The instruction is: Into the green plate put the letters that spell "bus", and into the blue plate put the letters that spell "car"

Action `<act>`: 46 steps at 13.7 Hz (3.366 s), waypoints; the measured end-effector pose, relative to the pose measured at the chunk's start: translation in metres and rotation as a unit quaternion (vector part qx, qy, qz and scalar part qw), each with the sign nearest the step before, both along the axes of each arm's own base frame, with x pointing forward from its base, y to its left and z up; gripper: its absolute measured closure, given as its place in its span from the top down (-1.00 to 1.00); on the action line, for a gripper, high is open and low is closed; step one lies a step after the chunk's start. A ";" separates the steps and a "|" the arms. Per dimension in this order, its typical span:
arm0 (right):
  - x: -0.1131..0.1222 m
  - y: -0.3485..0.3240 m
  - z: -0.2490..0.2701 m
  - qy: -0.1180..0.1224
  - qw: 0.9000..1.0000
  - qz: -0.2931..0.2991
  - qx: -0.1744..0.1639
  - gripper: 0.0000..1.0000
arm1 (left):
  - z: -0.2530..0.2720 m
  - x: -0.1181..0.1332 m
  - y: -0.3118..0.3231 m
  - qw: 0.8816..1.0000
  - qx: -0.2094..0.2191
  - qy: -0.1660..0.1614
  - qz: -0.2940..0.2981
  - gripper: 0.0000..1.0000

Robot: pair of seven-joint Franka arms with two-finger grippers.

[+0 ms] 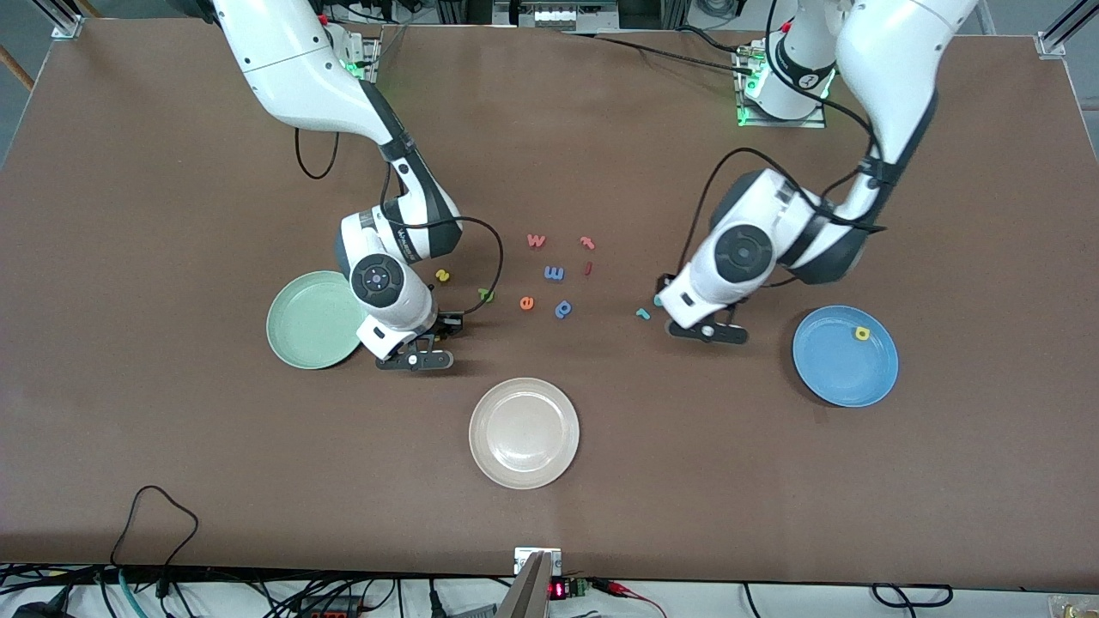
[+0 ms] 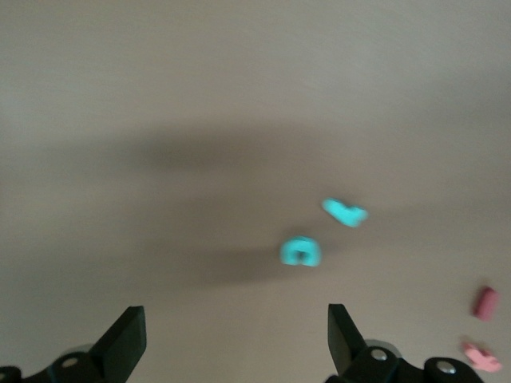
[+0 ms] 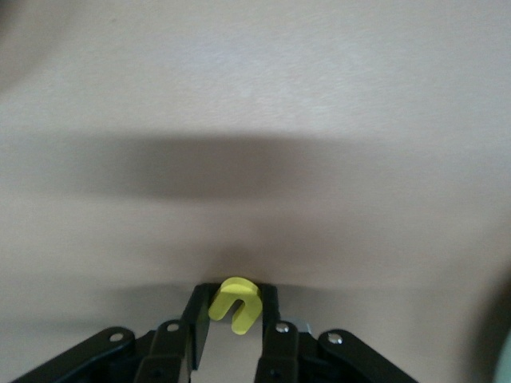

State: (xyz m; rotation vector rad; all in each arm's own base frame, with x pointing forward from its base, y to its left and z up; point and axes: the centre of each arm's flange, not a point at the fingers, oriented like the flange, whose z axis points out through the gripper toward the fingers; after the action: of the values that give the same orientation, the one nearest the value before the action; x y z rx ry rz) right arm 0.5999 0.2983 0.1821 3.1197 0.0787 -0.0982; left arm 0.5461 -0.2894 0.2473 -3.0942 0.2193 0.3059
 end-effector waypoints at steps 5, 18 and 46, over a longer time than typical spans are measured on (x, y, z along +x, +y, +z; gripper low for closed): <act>0.027 -0.113 0.084 0.048 0.999 -0.004 0.002 -0.40 | -0.042 -0.031 -0.011 0.999 -0.016 -0.030 -0.038 0.75; -0.012 -0.225 0.013 0.038 0.999 0.011 -0.009 -0.10 | -0.075 -0.029 -0.010 0.996 -0.019 -0.055 -0.074 -0.27; -0.109 0.027 -0.009 0.039 0.997 -0.056 -0.034 0.09 | 0.019 0.047 0.064 0.998 0.029 -0.034 0.047 1.00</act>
State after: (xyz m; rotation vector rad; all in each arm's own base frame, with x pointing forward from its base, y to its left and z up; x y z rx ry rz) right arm 0.4906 0.3251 0.1727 3.0497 -0.0976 -0.2183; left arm 0.5928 -0.2255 0.2667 -3.0563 0.0606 0.2061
